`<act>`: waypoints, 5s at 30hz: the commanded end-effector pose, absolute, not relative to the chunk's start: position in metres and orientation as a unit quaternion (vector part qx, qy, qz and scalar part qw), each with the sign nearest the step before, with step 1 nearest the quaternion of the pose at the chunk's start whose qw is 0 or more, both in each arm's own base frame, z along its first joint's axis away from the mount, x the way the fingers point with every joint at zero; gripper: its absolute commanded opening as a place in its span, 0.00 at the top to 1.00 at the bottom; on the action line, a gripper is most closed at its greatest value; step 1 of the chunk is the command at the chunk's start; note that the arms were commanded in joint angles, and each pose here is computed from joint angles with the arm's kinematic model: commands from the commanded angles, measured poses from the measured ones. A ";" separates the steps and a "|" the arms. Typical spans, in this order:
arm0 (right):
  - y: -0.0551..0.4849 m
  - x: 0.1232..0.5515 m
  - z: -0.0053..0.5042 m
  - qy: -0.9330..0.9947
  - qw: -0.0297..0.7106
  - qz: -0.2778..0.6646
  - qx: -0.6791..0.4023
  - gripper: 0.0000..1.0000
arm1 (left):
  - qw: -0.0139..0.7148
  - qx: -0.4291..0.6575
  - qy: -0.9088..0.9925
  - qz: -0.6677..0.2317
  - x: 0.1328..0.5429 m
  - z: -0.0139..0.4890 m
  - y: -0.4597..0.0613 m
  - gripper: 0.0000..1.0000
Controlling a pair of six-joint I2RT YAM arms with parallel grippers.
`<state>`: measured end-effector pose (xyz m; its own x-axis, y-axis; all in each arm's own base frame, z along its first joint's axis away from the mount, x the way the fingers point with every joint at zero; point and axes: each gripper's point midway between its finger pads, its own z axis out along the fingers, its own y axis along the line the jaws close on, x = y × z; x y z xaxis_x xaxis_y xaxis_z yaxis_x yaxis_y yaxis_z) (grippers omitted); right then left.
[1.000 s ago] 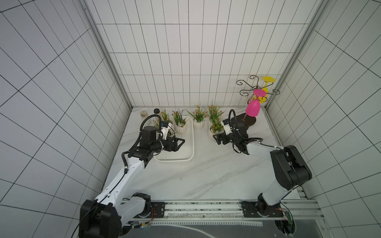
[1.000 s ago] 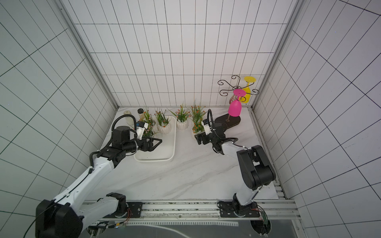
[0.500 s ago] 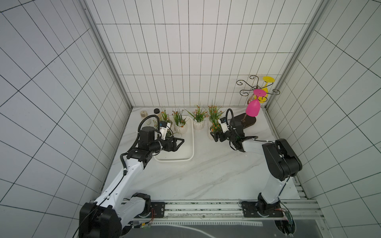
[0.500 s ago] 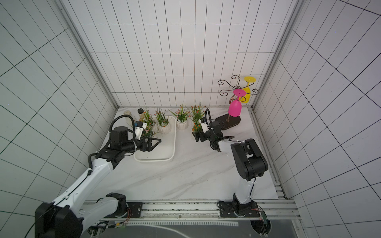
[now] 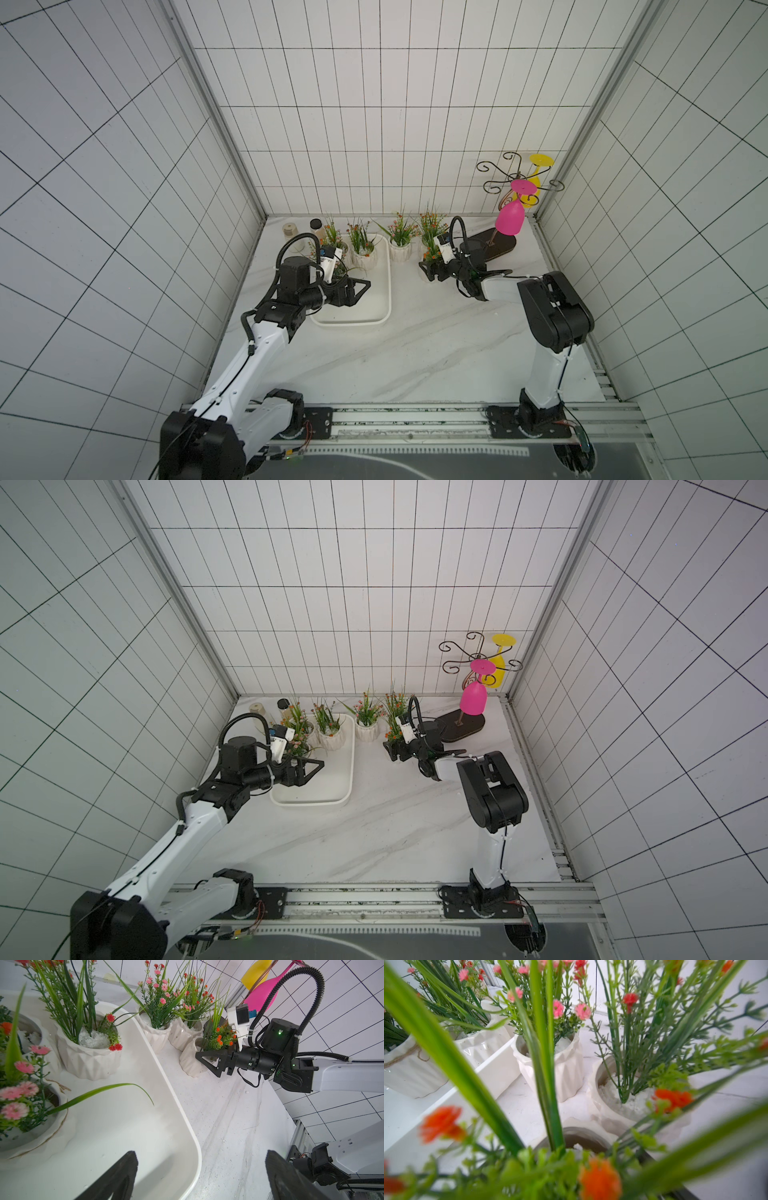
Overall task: Put the potted gypsophila into the storage box
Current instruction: Pick up the baby's breath potted plant from the center of the board, then place the baby's breath potted plant at the storage box.
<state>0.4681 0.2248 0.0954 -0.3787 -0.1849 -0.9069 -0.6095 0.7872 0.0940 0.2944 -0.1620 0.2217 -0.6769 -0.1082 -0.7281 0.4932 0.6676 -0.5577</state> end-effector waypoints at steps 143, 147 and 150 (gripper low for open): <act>0.460 0.415 0.243 0.583 0.568 0.344 -0.468 0.36 | 0.368 -0.018 0.862 -0.349 0.319 0.193 -0.106 0.13; 0.467 0.420 0.235 0.584 0.569 0.340 -0.468 0.36 | 0.367 -0.018 0.862 -0.350 0.318 0.193 -0.107 0.13; 0.471 0.425 0.228 0.587 0.572 0.339 -0.462 0.35 | 0.366 -0.019 0.862 -0.351 0.318 0.193 -0.107 0.13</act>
<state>0.4111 0.4507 0.1510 -0.0965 -0.2927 -0.9513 -0.9376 0.3475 -0.0118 0.3192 -0.1088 0.1949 -0.7314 -0.2800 -0.6218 0.2344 0.7530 -0.6148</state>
